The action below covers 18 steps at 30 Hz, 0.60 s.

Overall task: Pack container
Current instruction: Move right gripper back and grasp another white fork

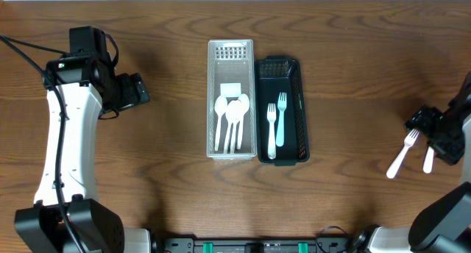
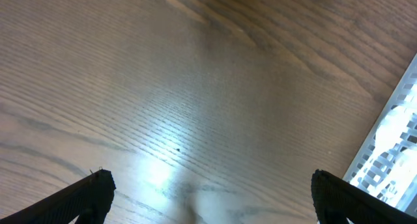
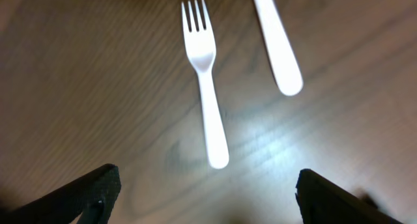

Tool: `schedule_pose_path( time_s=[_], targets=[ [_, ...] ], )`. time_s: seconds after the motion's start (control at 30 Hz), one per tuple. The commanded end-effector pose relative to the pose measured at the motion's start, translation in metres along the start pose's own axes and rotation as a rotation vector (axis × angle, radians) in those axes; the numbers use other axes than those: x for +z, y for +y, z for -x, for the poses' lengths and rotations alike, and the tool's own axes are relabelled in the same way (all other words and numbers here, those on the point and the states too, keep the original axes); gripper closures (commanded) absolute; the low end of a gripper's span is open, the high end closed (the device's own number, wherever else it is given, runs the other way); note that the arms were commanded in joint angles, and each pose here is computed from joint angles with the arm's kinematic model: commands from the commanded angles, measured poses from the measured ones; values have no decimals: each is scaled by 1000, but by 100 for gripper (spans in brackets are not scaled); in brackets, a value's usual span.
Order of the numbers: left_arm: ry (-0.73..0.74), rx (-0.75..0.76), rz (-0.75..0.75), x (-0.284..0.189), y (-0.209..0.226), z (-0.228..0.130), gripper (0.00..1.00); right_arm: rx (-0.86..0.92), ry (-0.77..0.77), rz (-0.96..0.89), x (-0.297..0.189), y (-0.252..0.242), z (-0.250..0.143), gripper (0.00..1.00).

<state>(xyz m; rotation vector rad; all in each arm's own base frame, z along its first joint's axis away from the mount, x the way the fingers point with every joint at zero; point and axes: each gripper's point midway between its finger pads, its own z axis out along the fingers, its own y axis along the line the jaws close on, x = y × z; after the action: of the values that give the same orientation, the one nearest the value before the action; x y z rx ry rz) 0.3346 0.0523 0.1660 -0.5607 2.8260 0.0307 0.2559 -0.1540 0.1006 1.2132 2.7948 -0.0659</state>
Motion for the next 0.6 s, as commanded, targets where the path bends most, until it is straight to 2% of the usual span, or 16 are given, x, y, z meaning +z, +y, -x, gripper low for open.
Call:
schedule_pose_path(
  time_s=[0.0,0.17,0.57],
  targets=[
    [-19,3,1,-5,2,3,2,-60,4,21,21,1,-7,10],
    [-19,13,1,-5,2,4,2,-60,-29,30,53,1,-10,10],
    [-19,13,1,-5,2,4,2,-61,38,31,103,4,-14,12]
  ],
)
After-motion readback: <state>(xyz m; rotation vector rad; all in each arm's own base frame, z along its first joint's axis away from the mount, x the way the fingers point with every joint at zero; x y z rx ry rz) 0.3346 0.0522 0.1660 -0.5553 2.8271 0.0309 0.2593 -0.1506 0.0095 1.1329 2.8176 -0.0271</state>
